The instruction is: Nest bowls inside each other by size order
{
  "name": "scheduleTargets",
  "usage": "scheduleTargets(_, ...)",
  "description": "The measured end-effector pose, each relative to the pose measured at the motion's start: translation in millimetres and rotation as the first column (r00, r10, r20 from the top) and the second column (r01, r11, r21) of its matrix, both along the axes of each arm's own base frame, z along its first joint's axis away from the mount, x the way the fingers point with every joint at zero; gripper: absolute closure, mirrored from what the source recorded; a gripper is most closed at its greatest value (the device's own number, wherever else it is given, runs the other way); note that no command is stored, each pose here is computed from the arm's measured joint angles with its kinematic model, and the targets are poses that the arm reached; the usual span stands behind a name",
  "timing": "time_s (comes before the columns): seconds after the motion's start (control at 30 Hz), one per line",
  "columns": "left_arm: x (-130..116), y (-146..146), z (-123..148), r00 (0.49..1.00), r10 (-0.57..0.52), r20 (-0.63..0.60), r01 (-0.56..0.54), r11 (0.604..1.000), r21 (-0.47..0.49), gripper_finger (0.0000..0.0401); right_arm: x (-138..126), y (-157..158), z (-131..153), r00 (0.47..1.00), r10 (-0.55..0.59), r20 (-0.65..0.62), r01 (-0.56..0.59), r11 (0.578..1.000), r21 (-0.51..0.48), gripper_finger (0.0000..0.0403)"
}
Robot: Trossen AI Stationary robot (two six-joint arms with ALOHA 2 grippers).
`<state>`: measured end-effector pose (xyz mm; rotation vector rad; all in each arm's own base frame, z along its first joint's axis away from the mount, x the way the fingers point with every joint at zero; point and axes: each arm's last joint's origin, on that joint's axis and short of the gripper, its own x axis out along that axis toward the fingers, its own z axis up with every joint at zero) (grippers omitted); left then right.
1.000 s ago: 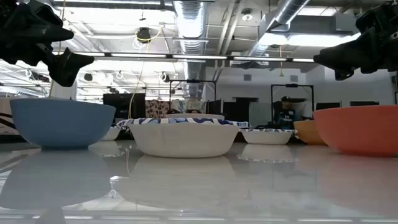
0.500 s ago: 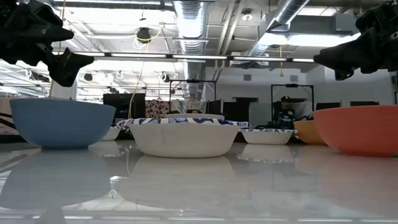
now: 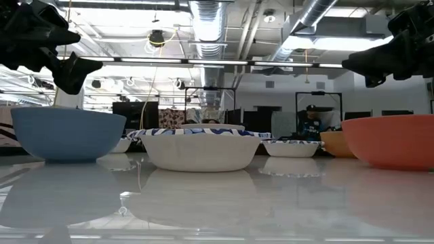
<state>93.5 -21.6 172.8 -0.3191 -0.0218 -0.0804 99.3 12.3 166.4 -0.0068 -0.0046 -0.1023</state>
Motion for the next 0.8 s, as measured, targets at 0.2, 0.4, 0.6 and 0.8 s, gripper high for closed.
scheduleTargets(0.2,0.0,0.0,0.0,1.0,0.0,0.0,0.0,1.0,0.0,0.0131,0.0,0.0,0.0,1.0,0.0,0.0,0.0,1.0,0.0,0.0264)
scheduleTargets(0.4,0.0,0.2,0.1,1.0,0.007,0.0,-0.007,1.0,0.0,0.0131,0.0,0.0,0.0,1.0,0.001,0.0,-0.001,1.0,0.0,0.0264)
scheduleTargets(0.6,0.0,0.4,0.1,1.0,0.013,0.001,-0.013,1.0,-0.001,0.0131,0.0,0.0,0.0,1.0,0.0,0.0,0.0,1.0,0.0,0.0264)
scheduleTargets(0.8,0.0,2.5,0.8,0.996,0.086,0.008,-0.086,0.996,0.005,0.0131,0.0,0.0,0.1,1.0,0.0,0.0,0.0,1.0,0.0,0.0264)
